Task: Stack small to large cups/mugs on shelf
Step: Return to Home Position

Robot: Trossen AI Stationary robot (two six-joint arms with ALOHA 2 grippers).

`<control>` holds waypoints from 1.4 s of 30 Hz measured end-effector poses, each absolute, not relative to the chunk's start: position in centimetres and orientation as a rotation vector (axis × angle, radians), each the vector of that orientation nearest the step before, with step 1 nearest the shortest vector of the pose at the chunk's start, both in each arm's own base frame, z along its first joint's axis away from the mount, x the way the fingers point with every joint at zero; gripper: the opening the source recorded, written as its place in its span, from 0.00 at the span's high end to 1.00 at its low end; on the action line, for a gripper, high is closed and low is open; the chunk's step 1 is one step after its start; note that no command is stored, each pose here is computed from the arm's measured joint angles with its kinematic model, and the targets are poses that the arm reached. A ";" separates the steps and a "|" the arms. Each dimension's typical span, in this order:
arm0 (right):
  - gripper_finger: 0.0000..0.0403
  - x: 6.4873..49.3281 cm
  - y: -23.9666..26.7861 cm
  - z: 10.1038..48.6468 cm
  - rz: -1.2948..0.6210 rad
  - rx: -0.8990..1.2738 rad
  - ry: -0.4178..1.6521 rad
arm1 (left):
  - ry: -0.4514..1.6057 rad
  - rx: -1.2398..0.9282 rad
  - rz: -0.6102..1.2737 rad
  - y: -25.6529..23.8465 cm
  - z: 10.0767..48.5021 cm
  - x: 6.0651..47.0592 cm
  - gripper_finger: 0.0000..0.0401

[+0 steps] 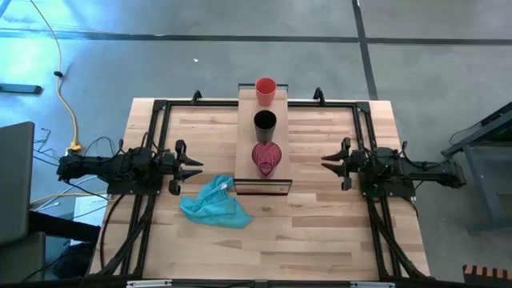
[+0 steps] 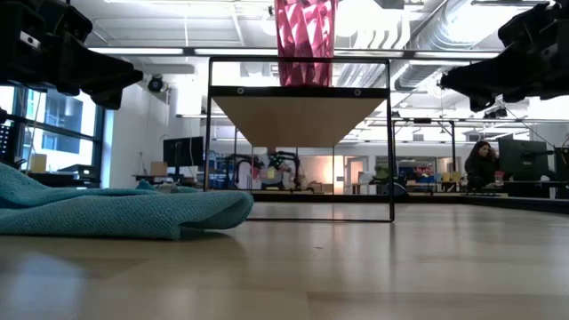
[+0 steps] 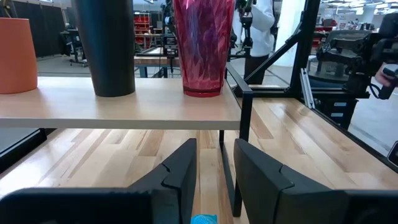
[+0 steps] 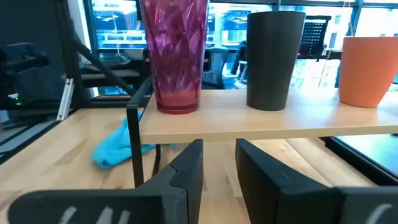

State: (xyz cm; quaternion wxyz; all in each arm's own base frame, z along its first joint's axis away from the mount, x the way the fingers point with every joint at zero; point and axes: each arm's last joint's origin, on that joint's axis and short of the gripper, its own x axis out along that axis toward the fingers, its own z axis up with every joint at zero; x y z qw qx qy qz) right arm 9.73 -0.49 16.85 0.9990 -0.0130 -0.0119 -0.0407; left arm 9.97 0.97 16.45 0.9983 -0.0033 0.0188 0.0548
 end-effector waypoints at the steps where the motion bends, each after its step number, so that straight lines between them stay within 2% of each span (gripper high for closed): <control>1: 0.79 9.7 -0.5 16.9 -0.082 -0.026 -0.024 | 0.038 -0.007 0.110 1.0 16.5 10.0 0.76; 42: 0.79 9.7 -0.2 16.8 0.000 -0.163 -0.014 | 0.038 -0.007 0.110 1.0 16.5 10.0 0.76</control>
